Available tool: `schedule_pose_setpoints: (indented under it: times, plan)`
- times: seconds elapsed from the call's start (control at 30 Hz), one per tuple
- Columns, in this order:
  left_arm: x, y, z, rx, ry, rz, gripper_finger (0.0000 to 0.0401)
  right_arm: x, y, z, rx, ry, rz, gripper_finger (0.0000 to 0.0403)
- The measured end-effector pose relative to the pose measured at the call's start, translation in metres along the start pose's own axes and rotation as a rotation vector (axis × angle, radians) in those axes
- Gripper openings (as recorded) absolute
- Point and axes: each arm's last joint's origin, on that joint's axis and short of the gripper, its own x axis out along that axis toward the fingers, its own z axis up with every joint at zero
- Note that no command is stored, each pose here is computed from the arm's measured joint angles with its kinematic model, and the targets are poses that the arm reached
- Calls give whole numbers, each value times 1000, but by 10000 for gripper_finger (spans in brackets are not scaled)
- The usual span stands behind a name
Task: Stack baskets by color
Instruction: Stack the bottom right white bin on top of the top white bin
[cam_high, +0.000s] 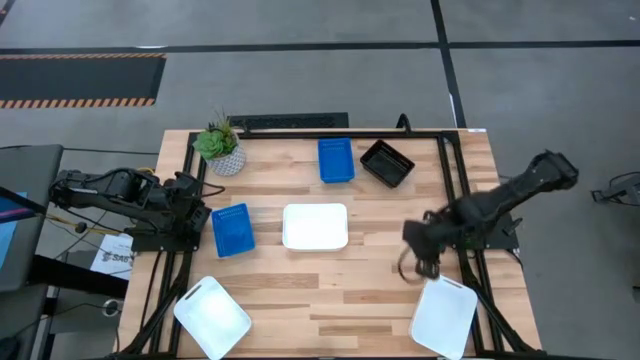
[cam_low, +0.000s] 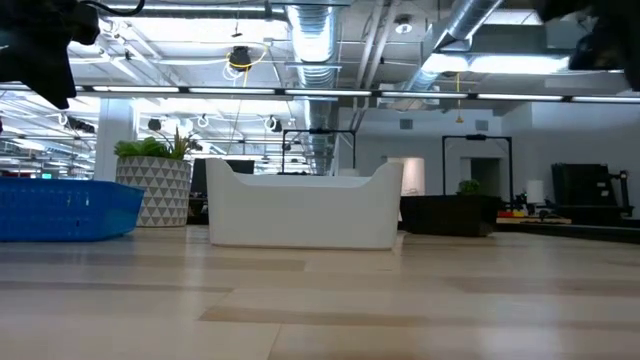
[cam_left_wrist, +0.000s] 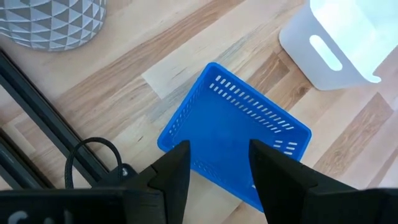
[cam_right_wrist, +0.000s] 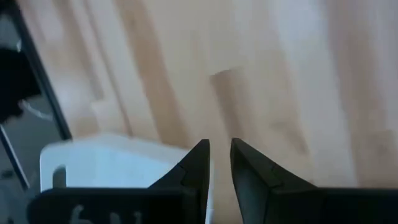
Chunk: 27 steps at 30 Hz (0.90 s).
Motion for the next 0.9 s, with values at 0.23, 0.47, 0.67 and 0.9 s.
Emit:
schedule_pose_setpoints:
  times: [0.23, 0.47, 0.67, 0.9]
  plan:
    - [0, 0, 0, 0, -15, 9, 150, 20, 27, -18, 150, 157, 2, 85]
    - [0, 0, 0, 11, -10, 6, 150, 25, 58, -26, 620, 324, 178, 85]
    - [0, 0, 0, 27, -14, 8, 150, 36, 80, -37, 809, 273, 187, 85]
    - [0, 0, 0, 96, -10, 7, 150, 74, 105, -55, 863, 317, 96, 111]
